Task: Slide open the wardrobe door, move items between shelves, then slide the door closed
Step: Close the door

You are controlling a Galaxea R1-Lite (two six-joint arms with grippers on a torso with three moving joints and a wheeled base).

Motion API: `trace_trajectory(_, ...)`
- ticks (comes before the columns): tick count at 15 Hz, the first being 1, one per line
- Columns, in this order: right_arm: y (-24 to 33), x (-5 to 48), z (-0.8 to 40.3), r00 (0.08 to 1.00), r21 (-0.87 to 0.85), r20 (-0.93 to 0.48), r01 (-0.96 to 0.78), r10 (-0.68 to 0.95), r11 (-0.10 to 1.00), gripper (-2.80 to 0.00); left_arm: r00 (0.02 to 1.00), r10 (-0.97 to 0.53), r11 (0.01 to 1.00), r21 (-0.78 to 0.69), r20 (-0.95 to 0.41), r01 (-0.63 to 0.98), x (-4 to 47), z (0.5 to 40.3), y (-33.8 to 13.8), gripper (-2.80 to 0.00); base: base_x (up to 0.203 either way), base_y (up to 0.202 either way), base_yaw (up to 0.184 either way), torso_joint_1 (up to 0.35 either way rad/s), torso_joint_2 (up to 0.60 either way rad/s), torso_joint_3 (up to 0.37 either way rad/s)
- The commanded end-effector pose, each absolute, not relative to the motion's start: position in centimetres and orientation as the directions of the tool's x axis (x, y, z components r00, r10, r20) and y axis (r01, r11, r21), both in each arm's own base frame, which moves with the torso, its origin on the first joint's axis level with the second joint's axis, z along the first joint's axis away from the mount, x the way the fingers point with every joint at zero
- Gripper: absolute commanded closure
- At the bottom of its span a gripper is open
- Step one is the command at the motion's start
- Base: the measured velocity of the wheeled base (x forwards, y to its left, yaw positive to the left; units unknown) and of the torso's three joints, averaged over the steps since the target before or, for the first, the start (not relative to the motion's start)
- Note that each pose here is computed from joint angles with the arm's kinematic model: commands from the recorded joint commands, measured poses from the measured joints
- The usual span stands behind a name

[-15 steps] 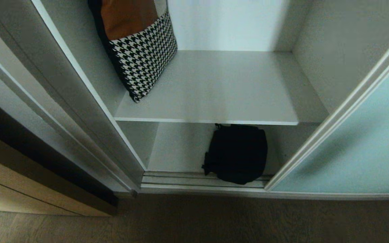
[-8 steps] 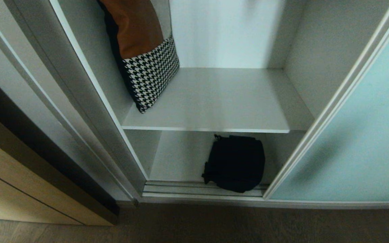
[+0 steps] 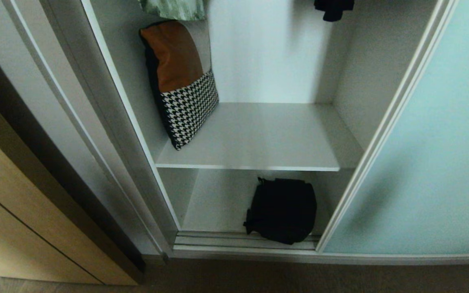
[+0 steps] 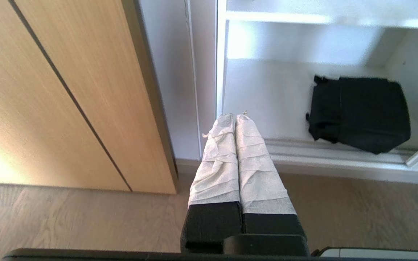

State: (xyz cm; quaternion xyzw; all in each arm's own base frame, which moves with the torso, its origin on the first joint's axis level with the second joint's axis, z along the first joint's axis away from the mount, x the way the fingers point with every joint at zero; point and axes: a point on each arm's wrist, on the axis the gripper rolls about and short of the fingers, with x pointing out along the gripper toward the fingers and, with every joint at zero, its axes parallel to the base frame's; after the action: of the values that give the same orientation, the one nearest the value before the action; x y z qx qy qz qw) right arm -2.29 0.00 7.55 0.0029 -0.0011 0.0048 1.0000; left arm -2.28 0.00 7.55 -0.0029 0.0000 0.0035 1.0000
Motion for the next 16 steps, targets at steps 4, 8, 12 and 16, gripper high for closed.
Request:
trace_trajectory(4,0.0,-2.28,7.56,1.0,0.006,0.001,-0.011,0.011,1.0,0.0,1.0,0.009,1.0,-0.006,-0.002,-0.009,-2.27,7.55,0.0,0.0,0.0,0.0,0.0,0.004,0.0,0.138)
trace_trajectory(8,0.0,-2.27,7.54,1.0,0.006,0.001,-0.011,0.011,1.0,0.0,1.0,0.008,1.0,-0.006,-0.002,-0.008,-2.27,7.55,0.0,0.0,0.0,0.0,0.0,0.0,0.0,0.016)
trace_trajectory(12,0.0,-2.28,7.56,1.0,0.006,0.002,-0.011,0.011,1.0,0.0,1.0,0.008,1.0,-0.006,-0.002,-0.008,-2.27,7.55,0.0,0.0,-0.118,0.0,0.001,0.004,0.0,0.003)
trace_trajectory(16,0.0,-2.27,7.54,1.0,0.006,0.001,-0.01,0.01,1.0,0.0,1.0,0.008,1.0,-0.005,-0.002,-0.008,-2.27,7.55,0.0,0.0,-0.193,0.0,0.001,0.001,0.0,0.006)
